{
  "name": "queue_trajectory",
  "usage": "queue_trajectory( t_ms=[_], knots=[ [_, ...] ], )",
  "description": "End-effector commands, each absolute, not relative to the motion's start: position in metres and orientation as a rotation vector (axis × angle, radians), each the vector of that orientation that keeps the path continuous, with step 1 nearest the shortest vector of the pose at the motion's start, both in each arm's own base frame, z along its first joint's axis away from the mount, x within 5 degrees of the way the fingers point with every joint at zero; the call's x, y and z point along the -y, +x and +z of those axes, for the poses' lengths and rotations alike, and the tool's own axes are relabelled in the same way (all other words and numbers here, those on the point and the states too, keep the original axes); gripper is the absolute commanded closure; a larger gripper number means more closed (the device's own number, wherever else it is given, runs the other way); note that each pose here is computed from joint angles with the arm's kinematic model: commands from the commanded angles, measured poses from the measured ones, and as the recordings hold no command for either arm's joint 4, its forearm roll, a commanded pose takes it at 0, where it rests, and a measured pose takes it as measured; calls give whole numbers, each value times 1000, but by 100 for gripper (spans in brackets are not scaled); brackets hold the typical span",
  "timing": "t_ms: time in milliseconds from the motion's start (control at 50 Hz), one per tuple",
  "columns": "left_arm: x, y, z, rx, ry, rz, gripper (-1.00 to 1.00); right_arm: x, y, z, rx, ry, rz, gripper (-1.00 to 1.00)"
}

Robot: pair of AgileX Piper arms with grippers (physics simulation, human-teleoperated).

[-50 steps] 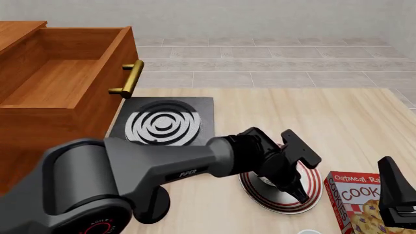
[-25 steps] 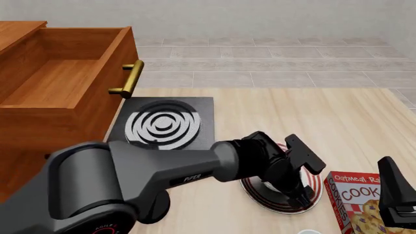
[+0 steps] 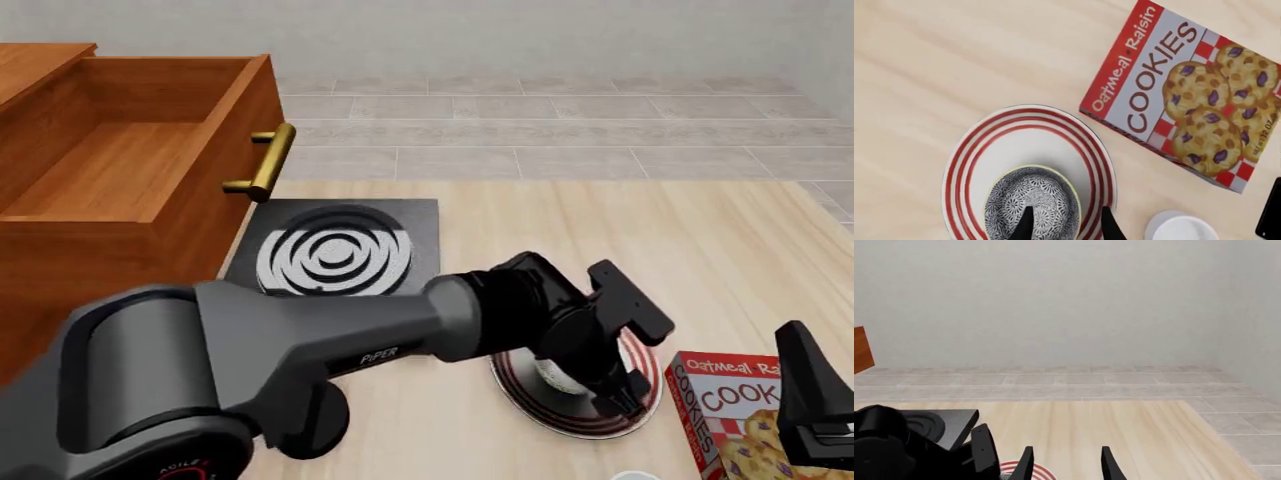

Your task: Pick the akita bowl in the top layer of the wooden cabinet and place it on the plate.

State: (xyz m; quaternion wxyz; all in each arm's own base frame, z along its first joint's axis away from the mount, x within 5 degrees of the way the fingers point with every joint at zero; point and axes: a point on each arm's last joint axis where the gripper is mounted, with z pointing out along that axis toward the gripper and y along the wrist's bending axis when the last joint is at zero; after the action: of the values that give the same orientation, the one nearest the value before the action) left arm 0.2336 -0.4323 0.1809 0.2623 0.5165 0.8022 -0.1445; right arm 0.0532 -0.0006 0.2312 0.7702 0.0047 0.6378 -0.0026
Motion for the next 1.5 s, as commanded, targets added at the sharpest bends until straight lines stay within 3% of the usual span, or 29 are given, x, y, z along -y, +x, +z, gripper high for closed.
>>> queue_trajectory(
  t_ms=[20, 1500],
  knots=[
    [425, 237, 194, -2157, 1391, -388, -100, 0, 53, 231, -1380, 4, -9, -100],
    [393, 255, 294, -2052, 1324, -386, -100, 0, 53, 232, -1373, -17, -24, -100]
  ],
)
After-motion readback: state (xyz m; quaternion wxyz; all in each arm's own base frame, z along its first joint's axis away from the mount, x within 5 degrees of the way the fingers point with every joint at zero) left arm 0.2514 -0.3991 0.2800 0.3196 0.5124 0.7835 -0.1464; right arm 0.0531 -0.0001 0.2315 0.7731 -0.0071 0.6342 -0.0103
